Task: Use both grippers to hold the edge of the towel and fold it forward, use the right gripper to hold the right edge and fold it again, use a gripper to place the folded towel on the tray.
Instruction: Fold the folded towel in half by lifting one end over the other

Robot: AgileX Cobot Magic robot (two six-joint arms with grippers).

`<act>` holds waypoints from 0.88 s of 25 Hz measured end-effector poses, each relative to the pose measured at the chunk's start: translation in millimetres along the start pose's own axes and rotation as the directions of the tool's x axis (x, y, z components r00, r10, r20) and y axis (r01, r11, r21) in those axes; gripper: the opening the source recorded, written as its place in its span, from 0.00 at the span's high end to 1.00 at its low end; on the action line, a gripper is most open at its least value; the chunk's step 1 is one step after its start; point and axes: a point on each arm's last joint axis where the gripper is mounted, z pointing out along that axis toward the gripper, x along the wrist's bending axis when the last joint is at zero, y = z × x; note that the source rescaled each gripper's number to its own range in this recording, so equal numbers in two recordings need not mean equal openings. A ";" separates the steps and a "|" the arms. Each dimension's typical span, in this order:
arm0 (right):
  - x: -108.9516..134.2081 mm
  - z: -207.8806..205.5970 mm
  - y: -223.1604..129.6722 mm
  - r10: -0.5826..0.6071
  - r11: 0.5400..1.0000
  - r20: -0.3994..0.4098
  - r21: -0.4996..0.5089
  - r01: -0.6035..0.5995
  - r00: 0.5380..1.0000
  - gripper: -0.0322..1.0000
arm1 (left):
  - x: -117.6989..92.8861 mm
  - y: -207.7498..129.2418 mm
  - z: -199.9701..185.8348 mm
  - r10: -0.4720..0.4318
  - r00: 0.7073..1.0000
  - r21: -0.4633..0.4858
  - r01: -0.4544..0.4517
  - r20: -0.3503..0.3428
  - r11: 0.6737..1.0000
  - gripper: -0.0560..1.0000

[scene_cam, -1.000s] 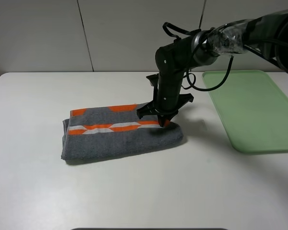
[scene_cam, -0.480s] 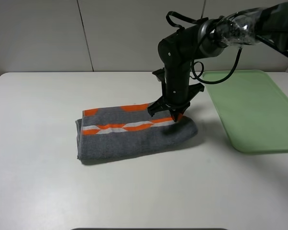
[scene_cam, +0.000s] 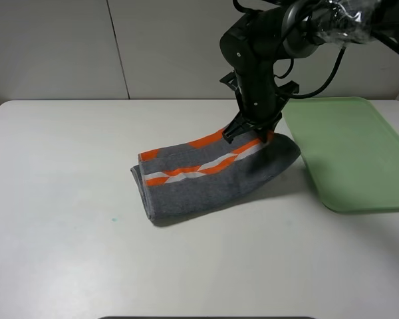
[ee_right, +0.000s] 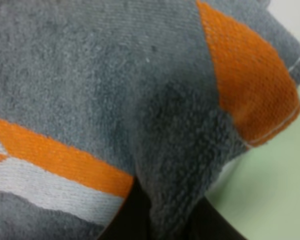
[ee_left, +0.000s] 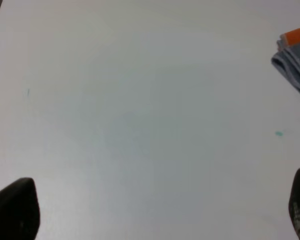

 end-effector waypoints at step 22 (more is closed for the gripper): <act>-9.4 -16.4 4.2 -0.079 0.997 0.112 0.003 0.079 0.991 0.90 | 0.0 0.0 0.0 0.000 1.000 0.000 0.000 0.000 1.000 0.00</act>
